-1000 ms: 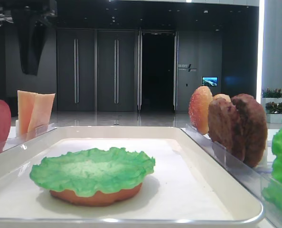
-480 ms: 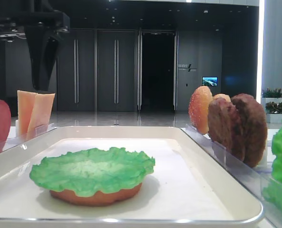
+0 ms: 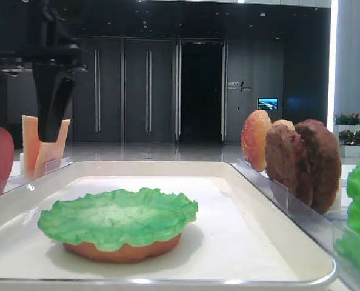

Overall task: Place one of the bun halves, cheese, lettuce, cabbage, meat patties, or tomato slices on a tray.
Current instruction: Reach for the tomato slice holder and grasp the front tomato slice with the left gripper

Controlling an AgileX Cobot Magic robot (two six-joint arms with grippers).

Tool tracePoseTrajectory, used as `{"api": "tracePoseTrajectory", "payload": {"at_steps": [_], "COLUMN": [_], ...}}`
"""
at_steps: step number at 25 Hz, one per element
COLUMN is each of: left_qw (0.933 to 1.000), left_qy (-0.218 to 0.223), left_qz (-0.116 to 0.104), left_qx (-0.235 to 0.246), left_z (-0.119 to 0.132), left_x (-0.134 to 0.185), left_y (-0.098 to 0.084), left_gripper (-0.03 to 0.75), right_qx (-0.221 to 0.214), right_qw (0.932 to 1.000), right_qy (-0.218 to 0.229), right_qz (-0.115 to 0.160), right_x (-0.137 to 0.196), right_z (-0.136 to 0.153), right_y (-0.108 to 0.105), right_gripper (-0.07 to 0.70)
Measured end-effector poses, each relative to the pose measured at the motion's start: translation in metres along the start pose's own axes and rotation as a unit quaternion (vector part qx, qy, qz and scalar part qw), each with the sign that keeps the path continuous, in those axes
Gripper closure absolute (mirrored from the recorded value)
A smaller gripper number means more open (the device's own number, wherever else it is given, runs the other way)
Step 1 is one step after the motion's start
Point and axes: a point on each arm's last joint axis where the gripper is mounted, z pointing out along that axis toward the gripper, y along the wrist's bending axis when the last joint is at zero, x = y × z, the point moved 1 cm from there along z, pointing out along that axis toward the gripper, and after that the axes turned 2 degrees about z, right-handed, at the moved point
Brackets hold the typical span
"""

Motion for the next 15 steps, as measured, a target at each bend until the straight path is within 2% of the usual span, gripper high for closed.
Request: {"api": "tracePoseTrajectory", "payload": {"at_steps": [4, 7, 15], "left_qw": [1.0, 1.0, 0.9999], "left_qy": [-0.003, 0.002, 0.009], "left_qz": [0.0, 0.001, 0.004], "left_qx": [-0.001, -0.004, -0.014], "left_z": [0.008, 0.014, 0.023], "left_x": [-0.004, -0.006, -0.009], "left_y": [-0.001, -0.002, -0.001], "left_gripper": [0.074, 0.104, 0.286], "right_qx": [0.0, 0.0, 0.0], "right_qw": [1.0, 1.0, 1.0], "right_qy": [0.0, 0.0, 0.0], "right_qz": [0.0, 0.0, 0.0], "right_x": [0.0, 0.0, 0.0], "right_z": [0.0, 0.0, 0.0], "right_y": [0.0, 0.0, 0.0], "right_gripper": [0.206, 0.206, 0.206]}}
